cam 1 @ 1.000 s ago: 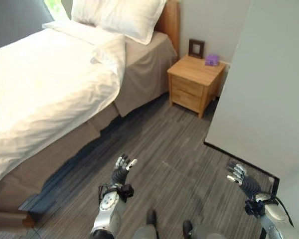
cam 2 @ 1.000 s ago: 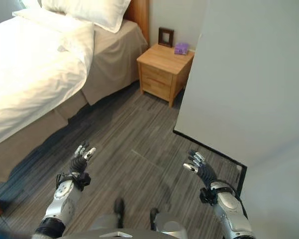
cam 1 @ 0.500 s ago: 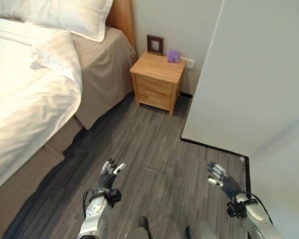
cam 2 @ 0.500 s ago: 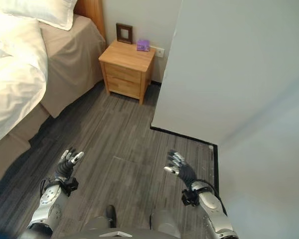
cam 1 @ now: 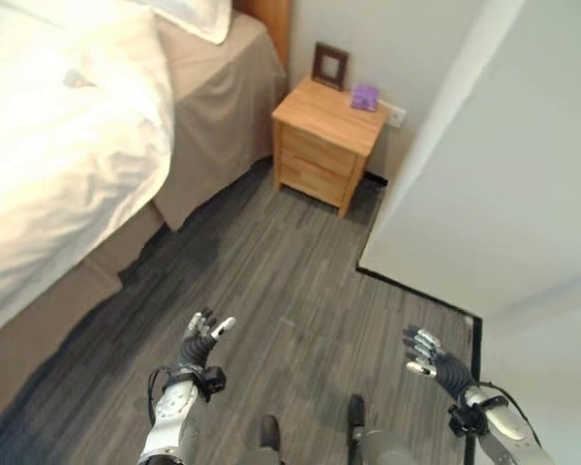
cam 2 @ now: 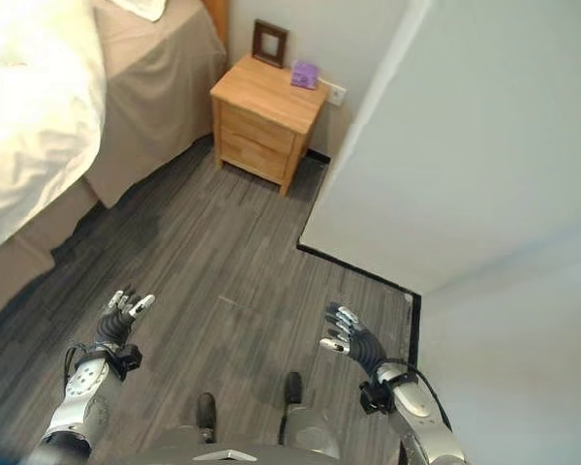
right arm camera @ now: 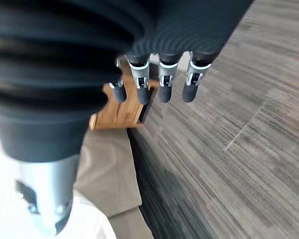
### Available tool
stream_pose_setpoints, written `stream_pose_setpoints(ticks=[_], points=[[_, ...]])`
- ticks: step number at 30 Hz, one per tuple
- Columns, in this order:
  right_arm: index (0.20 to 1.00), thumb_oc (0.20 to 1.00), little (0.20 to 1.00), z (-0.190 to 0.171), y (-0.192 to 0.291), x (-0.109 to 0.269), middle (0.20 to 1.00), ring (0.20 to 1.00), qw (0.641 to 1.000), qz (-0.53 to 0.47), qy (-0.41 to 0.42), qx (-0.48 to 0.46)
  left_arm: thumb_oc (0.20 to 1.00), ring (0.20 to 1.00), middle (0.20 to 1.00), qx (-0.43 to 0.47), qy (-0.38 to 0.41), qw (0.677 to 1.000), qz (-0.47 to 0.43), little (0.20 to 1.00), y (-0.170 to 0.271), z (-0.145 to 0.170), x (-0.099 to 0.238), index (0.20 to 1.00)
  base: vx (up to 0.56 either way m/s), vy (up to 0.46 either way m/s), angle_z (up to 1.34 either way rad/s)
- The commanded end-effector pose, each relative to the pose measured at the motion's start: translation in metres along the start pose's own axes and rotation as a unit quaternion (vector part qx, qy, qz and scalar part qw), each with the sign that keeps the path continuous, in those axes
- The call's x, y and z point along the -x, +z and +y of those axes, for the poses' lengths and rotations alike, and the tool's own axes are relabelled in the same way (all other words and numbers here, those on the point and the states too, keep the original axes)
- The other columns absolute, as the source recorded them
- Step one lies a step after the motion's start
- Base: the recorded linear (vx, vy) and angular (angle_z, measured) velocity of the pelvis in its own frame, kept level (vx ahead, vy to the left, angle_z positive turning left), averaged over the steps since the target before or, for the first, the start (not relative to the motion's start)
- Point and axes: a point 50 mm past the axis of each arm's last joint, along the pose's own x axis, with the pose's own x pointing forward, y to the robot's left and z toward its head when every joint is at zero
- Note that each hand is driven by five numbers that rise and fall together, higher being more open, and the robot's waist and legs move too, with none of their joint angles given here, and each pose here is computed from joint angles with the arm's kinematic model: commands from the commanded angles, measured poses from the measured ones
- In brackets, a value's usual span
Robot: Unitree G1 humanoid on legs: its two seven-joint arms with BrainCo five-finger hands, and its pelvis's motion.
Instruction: Making the bed.
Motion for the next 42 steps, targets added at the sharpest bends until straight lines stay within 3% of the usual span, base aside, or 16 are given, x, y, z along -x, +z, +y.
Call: stream_pose_setpoints(ticks=[1, 2, 3, 8, 20, 31, 42], points=[[1.0, 1.0, 1.0, -0.003, 0.023, -0.011, 1.0, 1.0, 0.999, -0.052, 0.007, 0.0, 1.0, 1.0, 1.0, -0.004, -0.018, 0.998, -0.062, 1.0, 0.027, -0.004, -0.008, 1.0, 0.03, -0.057, 0.01], [1.0, 1.0, 1.0, -0.003, 0.023, -0.014, 1.0, 1.0, 0.999, -0.051, 0.006, 0.004, 1.0, 1.0, 1.0, 0.015, -0.014, 0.998, -0.053, 1.0, 0.02, -0.004, -0.004, 1.0, 0.03, -0.053, -0.05], [1.0, 1.0, 1.0, -0.081, 0.038, 0.011, 1.0, 1.0, 0.947, -0.124, -0.288, -0.066, 1.0, 1.0, 1.0, 0.055, -0.015, 0.998, -0.027, 1.0, 0.0, -0.015, 0.018, 1.0, 0.03, -0.053, -0.09], [1.0, 1.0, 1.0, -0.076, 0.006, 0.021, 1.0, 1.0, 0.925, -0.1, -0.334, -0.15, 1.0, 1.0, 1.0, 0.061, -0.024, 0.998, -0.019, 1.0, -0.002, -0.03, 0.012, 1.0, -0.11, 0.035, 0.08], [1.0, 1.0, 1.0, -0.072, -0.033, 0.031, 1.0, 1.0, 0.914, -0.024, -0.356, -0.191, 1.0, 1.0, 1.0, 0.055, 0.011, 0.998, -0.041, 1.0, 0.009, -0.015, 0.01, 1.0, -0.06, 0.024, 0.04], [1.0, 1.0, 1.0, -0.066, 0.016, -0.004, 1.0, 1.0, 0.943, -0.1, -0.285, -0.137, 1.0, 1.0, 1.0, 0.078, 0.056, 0.994, -0.054, 1.0, 0.016, -0.004, 0.002, 1.0, 0.01, 0.082, 0.03], [1.0, 1.0, 1.0, -0.071, 0.013, 0.011, 1.0, 1.0, 0.949, -0.096, -0.285, -0.095, 1.0, 1.0, 1.0, 0.021, -0.013, 0.997, -0.071, 1.0, 0.027, -0.02, -0.001, 1.0, 0.22, 0.129, 0.27]])
